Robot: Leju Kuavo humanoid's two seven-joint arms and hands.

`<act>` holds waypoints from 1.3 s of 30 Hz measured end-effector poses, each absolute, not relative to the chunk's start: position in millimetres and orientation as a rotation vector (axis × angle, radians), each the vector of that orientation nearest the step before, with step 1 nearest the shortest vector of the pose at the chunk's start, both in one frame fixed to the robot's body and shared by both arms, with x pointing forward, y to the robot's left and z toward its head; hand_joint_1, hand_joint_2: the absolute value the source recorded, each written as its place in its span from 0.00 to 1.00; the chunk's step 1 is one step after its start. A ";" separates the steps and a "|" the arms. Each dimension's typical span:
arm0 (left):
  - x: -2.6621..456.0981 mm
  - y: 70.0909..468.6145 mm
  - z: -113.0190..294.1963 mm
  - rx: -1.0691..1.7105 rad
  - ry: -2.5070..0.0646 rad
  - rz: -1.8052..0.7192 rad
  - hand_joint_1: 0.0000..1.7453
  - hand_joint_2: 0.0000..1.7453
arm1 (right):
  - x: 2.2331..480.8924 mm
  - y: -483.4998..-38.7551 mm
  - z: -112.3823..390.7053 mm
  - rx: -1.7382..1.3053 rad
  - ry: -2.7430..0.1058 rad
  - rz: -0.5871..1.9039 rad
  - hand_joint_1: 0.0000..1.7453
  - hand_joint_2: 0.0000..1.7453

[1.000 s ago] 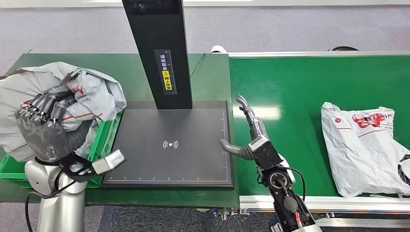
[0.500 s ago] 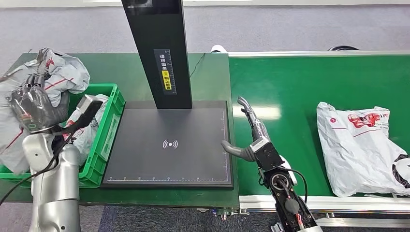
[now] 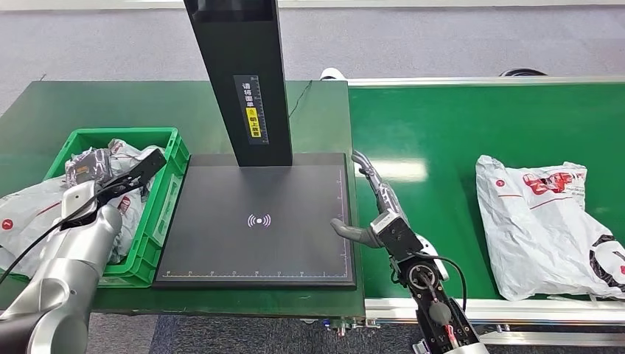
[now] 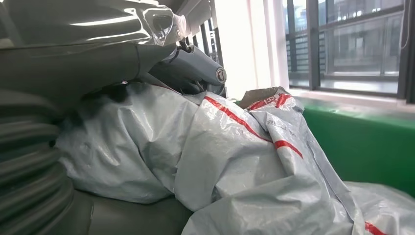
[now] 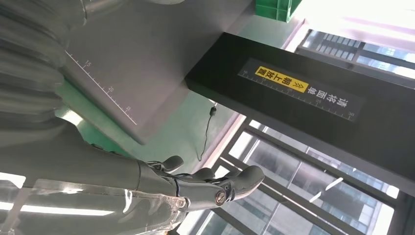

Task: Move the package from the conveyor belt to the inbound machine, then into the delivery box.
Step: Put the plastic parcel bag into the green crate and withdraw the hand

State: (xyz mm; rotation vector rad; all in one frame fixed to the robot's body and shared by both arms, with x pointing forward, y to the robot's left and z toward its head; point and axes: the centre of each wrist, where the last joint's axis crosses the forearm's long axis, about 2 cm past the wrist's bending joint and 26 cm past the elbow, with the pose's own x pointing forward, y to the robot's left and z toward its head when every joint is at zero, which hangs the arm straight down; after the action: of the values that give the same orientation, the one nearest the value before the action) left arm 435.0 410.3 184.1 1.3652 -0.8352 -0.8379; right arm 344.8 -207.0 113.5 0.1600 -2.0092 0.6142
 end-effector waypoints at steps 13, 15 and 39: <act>443.2 417.6 186.4 1.130 -0.775 -0.878 0.76 1.00 | 348.5 -205.4 113.5 0.163 -1.991 0.628 0.00 1.00; 444.9 417.4 188.1 1.106 -0.774 -0.872 0.26 1.00 | 349.5 -205.4 114.6 0.163 -1.987 0.630 0.00 1.00; 429.5 377.3 198.2 1.328 -1.950 -0.388 0.00 1.00 | 344.4 -212.9 112.2 0.151 -2.015 0.564 0.00 1.00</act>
State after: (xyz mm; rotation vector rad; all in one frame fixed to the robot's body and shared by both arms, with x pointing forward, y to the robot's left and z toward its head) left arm 429.5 377.3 198.2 1.3277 -1.9500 -0.3875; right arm 344.4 -212.9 112.2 0.1508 -2.0153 0.5637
